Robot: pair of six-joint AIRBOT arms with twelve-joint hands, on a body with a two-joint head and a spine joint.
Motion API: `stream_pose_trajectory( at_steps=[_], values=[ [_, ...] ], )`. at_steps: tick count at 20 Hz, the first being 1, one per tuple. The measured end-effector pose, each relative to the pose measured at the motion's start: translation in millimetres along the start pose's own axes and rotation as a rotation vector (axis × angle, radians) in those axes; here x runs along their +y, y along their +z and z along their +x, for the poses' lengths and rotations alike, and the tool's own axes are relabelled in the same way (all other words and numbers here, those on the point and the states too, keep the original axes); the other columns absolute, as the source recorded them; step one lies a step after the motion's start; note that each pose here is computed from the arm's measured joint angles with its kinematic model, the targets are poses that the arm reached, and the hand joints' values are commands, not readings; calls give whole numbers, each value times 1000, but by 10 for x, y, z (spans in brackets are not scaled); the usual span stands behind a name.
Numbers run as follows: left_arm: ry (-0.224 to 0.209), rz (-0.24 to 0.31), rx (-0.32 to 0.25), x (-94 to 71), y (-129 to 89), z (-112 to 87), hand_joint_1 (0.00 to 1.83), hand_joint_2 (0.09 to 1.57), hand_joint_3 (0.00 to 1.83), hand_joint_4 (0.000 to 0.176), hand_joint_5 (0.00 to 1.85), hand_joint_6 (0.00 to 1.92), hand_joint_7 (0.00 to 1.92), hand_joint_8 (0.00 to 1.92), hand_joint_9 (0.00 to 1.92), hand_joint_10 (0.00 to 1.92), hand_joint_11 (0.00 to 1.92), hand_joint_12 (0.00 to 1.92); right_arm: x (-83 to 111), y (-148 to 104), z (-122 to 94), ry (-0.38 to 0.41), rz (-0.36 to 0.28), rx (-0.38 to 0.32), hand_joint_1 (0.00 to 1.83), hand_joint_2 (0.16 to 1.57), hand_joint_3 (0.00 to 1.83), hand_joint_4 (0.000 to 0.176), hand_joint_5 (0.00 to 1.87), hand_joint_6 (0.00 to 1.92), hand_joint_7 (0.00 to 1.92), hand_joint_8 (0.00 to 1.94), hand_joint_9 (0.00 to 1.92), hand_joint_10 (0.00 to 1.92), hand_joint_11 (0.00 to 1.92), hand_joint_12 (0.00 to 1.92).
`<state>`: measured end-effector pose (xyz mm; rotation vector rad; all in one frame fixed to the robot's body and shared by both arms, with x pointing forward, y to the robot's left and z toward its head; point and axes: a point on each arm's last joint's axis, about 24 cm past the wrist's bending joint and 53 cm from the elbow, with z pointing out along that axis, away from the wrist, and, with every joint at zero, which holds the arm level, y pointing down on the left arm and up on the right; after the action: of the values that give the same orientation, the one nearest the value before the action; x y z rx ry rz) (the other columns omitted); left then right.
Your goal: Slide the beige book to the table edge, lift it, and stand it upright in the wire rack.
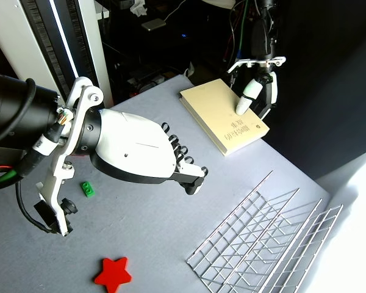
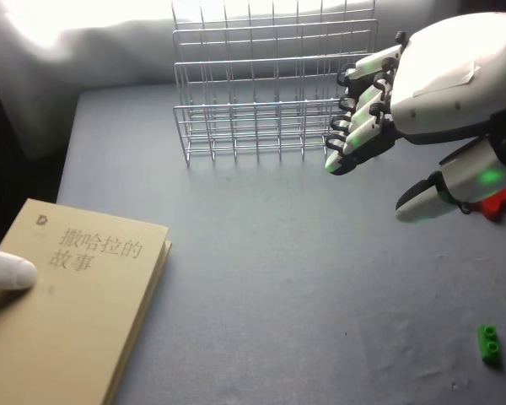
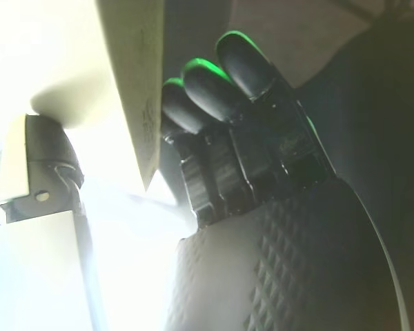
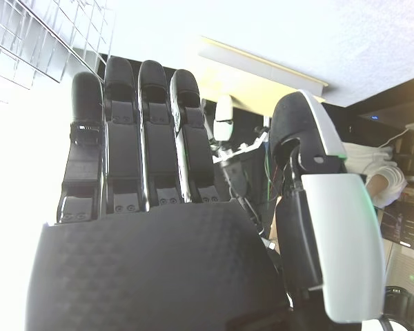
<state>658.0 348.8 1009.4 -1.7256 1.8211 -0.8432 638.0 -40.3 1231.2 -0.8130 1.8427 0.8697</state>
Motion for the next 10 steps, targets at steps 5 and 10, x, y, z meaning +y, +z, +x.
stream_pose_trajectory(
  at_steps=[5,10],
  values=[
    [-24,85,-8,-330,-53,-61,1360,1192,1,0,836,1058,774,1346,773,1502,695,1503,0,0,-8,4,0,-3,377,1206,0,0,500,5,504,3,489,6,56,1105],
    [-110,210,-10,-683,-140,-109,1461,1189,1,0,839,1009,744,1374,768,1483,636,1614,-114,-73,-37,-26,35,-23,378,1216,1,0,483,1,481,2,481,3,72,1096]
  ],
)
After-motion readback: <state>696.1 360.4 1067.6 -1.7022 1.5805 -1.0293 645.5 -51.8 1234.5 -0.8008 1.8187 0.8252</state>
